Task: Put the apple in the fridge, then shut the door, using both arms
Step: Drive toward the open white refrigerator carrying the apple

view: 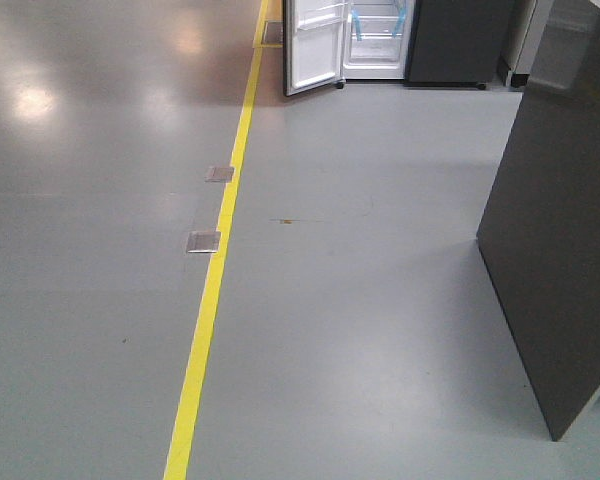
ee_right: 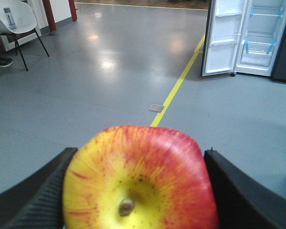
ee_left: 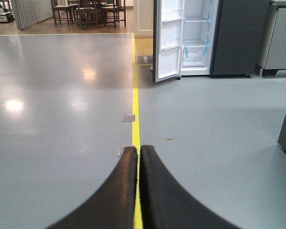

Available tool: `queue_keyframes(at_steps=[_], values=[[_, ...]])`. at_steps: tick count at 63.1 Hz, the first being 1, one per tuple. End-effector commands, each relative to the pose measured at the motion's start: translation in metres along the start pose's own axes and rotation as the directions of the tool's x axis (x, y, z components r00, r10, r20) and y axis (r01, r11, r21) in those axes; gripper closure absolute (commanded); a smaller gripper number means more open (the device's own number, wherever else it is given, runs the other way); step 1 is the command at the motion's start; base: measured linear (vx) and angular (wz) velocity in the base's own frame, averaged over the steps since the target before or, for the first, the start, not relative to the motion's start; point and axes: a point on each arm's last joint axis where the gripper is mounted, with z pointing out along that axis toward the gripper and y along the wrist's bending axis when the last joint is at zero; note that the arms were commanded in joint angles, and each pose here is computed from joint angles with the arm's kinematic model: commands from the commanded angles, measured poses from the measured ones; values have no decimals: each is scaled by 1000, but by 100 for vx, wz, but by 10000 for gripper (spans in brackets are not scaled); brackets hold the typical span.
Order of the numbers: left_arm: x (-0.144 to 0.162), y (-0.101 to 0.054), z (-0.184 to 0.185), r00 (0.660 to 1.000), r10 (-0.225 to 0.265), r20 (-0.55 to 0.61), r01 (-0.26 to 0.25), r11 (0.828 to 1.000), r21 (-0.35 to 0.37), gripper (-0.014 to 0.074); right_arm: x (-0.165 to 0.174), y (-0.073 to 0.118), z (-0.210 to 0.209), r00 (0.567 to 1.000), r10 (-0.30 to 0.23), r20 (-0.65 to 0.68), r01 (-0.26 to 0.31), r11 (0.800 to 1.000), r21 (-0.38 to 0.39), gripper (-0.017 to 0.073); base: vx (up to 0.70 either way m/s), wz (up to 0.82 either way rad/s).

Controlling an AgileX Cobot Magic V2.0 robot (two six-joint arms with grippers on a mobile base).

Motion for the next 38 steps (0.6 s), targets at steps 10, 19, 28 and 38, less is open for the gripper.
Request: queue_keyframes(at_steps=[10, 19, 28, 38], values=[[-1, -1, 0, 997, -19, 74, 18, 1000, 13, 600, -14, -1, -4, 995, 2, 99, -4, 1000, 23, 563, 21, -4], [-1, -1, 0, 997, -19, 74, 18, 1000, 13, 600, -14, -1, -4, 995, 2, 99, -4, 1000, 23, 563, 22, -3], [-1, -1, 0, 997, -19, 74, 18, 1000, 13, 600, -14, -1, -4, 995, 2, 99, -4, 1000, 23, 563, 22, -3], [-1, -1, 0, 997, -19, 74, 18, 1000, 13, 600, -14, -1, -4, 995, 2, 99, -4, 1000, 23, 563, 24, -4]])
